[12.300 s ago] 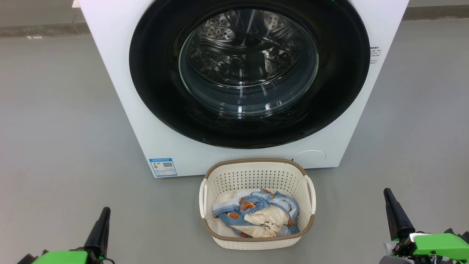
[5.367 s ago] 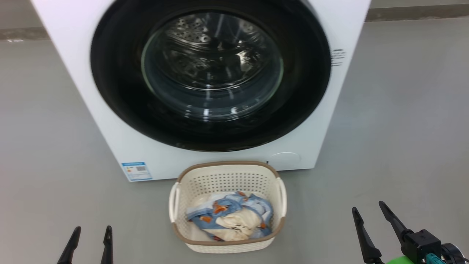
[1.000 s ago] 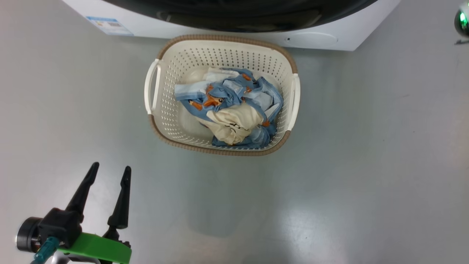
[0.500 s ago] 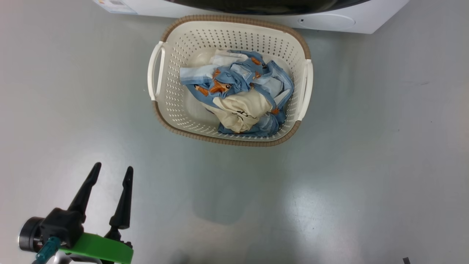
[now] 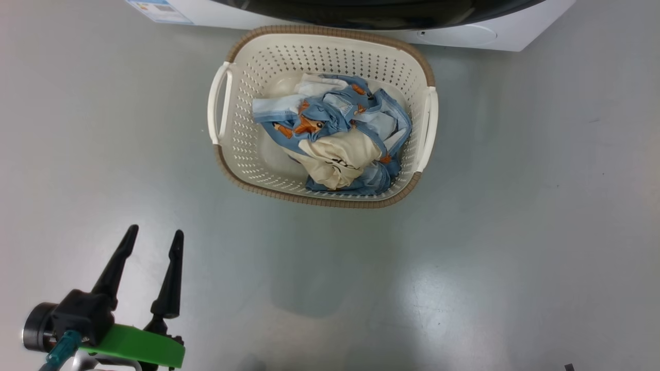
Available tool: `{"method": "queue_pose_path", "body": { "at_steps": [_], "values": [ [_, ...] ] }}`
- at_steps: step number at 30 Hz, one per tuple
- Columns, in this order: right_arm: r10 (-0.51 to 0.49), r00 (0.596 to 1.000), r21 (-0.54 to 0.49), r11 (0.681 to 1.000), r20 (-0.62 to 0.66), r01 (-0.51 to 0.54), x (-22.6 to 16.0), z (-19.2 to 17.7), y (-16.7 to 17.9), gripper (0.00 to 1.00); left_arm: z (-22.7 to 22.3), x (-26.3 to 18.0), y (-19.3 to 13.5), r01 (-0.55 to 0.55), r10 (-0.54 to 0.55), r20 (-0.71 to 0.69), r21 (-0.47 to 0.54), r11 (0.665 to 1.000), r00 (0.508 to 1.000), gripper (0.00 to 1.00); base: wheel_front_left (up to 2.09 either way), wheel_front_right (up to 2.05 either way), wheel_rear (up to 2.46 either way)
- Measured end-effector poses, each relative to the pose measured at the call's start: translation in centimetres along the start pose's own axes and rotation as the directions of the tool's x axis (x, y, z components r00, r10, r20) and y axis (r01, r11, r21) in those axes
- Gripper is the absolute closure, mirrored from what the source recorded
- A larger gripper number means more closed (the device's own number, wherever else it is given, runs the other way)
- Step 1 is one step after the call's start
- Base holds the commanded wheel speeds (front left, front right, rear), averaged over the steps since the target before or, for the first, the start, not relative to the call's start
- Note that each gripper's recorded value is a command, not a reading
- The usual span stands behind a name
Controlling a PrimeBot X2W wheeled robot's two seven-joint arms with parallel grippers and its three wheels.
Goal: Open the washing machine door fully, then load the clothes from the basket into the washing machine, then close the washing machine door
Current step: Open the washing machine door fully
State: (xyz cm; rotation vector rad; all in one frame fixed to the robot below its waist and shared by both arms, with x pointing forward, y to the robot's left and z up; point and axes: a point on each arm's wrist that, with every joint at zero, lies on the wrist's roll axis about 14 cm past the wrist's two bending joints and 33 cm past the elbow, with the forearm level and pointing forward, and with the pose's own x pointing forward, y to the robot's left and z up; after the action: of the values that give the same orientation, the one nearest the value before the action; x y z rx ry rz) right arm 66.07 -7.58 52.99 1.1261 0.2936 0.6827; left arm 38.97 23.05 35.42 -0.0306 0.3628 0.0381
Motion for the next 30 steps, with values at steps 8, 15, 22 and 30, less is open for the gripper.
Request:
{"method": "queue_pose_path", "body": {
  "at_steps": [8, 15, 22, 30],
  "values": [
    [-0.01, 0.999, -0.012, 1.0, -0.05, 0.009, -0.2, -0.4, 0.3, 1.0, 0.2, 0.1, -0.4, 0.012, -0.012, 0.008, -0.003, 1.0, 1.0, 0.0, 0.0, 0.0, 0.0],
    [-0.013, 0.997, -0.014, 1.0, -0.073, 0.012, -0.6, -0.5, 0.7, 1.0, 0.3, 0.3, -0.7, 0.025, -0.025, 0.01, -0.004, 1.0, 1.0, 0.0, 0.0, 0.0, 0.0],
    [-0.009, 0.995, -0.019, 1.0, -0.097, 0.007, -0.8, -0.8, 1.2, 1.0, 0.2, 0.3, -0.9, 0.033, -0.033, 0.008, -0.002, 0.999, 0.999, 0.0, 0.0, 0.0, 0.0],
    [0.002, 0.992, -0.018, 1.0, -0.123, -0.004, -1.0, -1.2, 1.8, 1.0, 0.0, 0.4, -0.9, 0.033, -0.033, 0.004, -0.002, 0.999, 0.999, 0.0, 0.0, 0.0, 0.0]
  ]
}}
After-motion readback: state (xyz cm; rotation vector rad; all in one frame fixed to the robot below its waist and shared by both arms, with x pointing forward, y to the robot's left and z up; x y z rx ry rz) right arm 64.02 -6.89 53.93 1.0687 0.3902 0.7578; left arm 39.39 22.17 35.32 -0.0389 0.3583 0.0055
